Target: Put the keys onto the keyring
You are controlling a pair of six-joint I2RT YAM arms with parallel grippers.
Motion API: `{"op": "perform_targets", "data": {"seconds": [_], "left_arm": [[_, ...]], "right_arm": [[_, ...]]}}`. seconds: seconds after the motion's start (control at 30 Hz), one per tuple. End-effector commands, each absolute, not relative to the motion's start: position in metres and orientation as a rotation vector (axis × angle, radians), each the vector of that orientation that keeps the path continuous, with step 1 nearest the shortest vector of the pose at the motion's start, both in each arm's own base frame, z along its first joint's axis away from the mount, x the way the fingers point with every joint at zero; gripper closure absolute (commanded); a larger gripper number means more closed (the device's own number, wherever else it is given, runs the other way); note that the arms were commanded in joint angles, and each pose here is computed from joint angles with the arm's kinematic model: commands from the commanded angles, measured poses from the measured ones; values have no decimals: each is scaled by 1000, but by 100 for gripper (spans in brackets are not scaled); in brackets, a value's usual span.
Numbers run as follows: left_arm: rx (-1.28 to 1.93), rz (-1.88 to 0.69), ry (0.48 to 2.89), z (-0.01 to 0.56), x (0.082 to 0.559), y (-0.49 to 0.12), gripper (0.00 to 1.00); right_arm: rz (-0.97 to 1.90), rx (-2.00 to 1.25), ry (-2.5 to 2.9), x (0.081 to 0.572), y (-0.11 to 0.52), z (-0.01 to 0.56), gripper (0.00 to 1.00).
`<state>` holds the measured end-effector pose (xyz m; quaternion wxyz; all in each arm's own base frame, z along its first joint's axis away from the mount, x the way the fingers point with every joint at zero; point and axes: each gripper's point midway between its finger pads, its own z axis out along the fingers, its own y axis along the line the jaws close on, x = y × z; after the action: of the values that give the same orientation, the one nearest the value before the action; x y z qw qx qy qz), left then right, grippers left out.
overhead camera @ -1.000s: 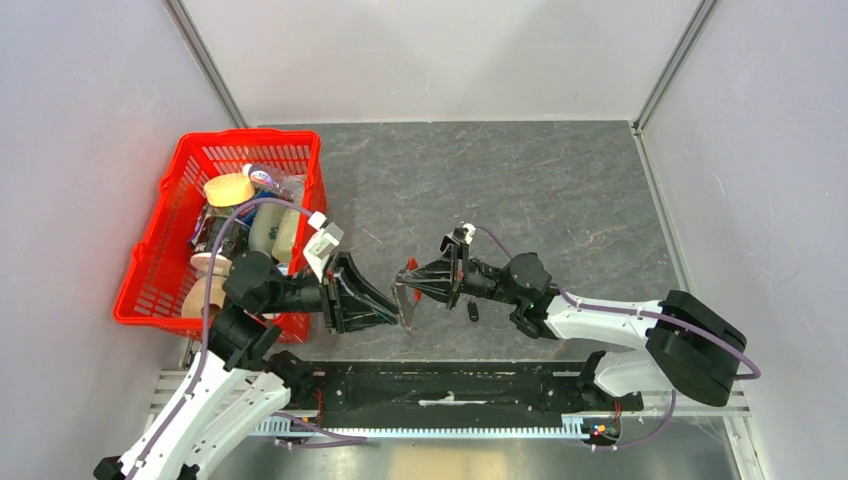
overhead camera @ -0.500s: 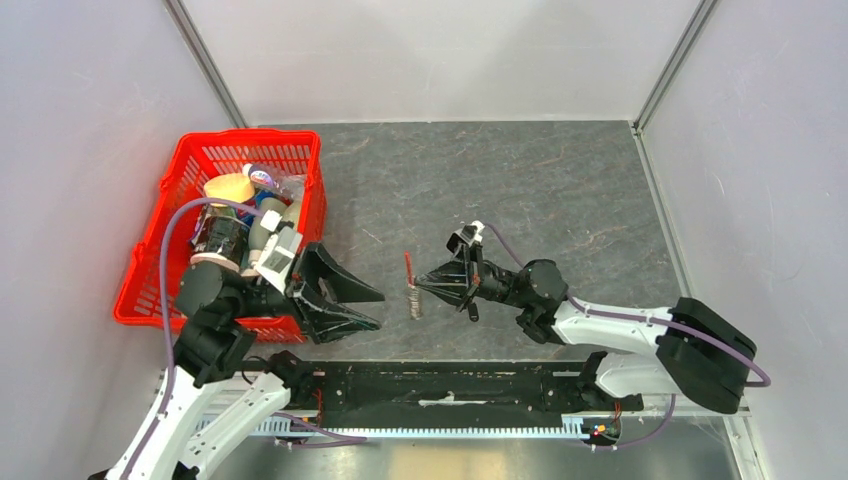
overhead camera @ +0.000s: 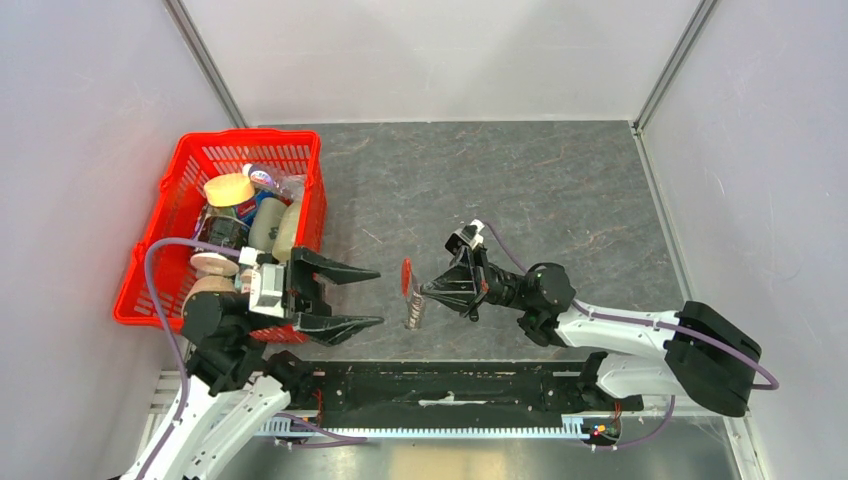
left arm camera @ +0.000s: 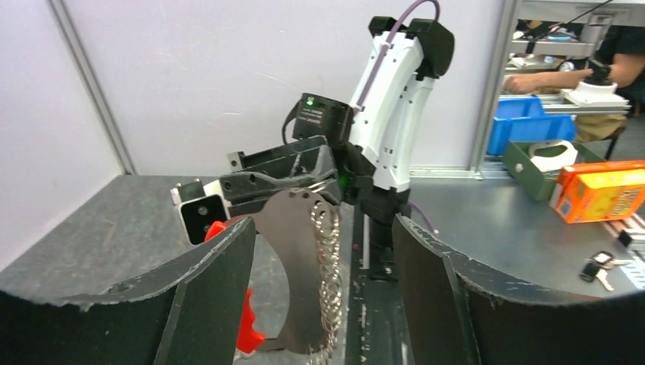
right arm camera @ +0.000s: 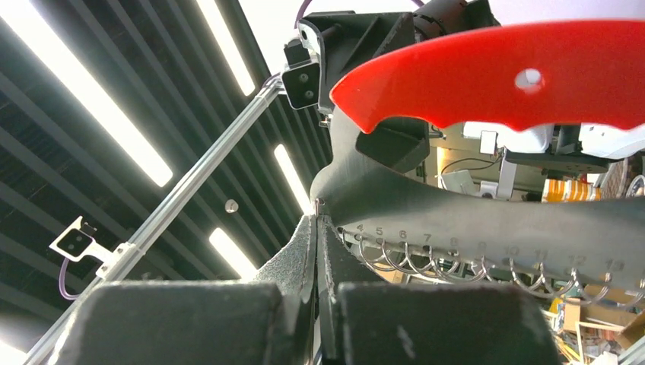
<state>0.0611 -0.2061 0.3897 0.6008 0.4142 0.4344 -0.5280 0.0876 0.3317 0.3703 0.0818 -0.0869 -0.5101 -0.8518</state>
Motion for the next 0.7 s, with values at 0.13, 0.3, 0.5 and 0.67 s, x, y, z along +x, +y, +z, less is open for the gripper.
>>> {"op": "perform_targets", "data": {"seconds": [0.13, 0.3, 0.5, 0.67], "left_arm": [[939, -1078, 816, 404, 89, -213, 29], [956, -1069, 795, 399, 95, -218, 31], [985, -1105, 781, 401, 98, -226, 39], [1024, -1121, 740, 402, 89, -227, 47]], "right_arm": [[-2496, -206, -1354, 76, 327, 407, 100], [-2487, -189, -1344, 75, 333, 410, 100], [-2472, -185, -1324, 77, 339, 410, 100], [-2465, -193, -1308, 79, 341, 411, 100]]}}
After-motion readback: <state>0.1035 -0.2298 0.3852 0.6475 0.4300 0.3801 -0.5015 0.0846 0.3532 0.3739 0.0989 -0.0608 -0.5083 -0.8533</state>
